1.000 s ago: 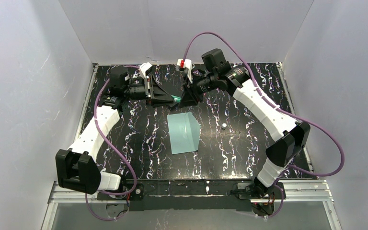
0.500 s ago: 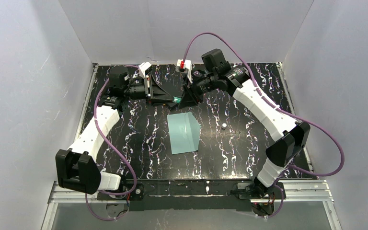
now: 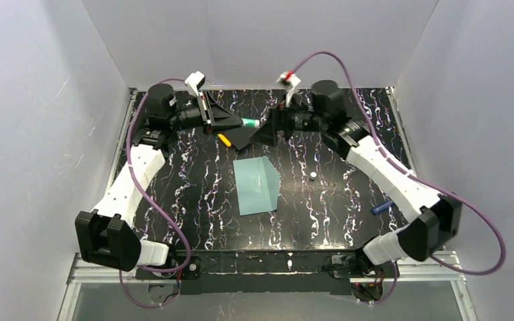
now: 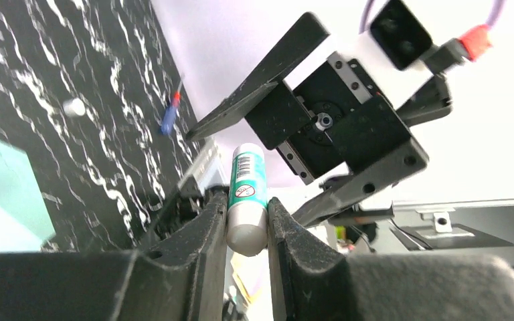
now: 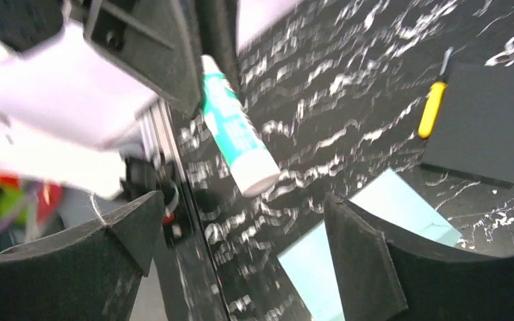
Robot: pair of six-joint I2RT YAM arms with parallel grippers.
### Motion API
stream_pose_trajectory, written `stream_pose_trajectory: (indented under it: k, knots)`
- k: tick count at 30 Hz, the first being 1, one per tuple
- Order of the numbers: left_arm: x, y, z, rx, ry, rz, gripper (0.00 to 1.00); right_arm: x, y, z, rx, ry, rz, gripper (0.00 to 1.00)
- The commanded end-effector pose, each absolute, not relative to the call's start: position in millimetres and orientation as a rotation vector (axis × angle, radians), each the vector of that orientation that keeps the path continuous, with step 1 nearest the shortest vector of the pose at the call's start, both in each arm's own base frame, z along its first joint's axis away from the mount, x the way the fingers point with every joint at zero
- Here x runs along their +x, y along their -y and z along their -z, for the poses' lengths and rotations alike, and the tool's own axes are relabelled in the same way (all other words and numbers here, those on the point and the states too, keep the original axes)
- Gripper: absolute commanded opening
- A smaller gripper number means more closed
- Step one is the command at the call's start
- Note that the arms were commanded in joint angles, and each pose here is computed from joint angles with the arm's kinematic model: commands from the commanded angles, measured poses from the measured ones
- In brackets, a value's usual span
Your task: Place the letter into the envelope and seal it
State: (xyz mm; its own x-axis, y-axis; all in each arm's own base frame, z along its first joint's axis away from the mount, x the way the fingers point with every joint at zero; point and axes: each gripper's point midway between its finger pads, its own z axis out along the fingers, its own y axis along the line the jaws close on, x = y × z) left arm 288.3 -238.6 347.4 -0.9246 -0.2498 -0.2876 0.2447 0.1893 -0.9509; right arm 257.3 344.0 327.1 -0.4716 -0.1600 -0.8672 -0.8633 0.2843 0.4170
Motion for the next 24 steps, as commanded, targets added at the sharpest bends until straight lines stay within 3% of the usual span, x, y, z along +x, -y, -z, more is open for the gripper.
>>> stream_pose_trajectory:
  k: [1,7,12,17,24]
  knots:
    - [300,233,-411,0.119,-1.814,1.644,0.00,281,-325,-445,-0.326,-1.515,-1.564,0.97]
    - [308,232,-455,0.361,-1.489,1.509,0.00,291,-324,-464,0.091,-1.583,-1.879,0.92]
    - [307,236,-476,0.616,-1.225,1.323,0.00,290,-328,-482,0.245,-1.608,-2.056,0.90]
    - [296,246,-484,0.803,-1.103,1.292,0.00,290,-336,-489,0.334,-1.616,-2.189,0.88]
    - [301,250,-473,0.905,-1.054,1.229,0.00,282,-348,-503,0.291,-1.624,-2.266,0.66]
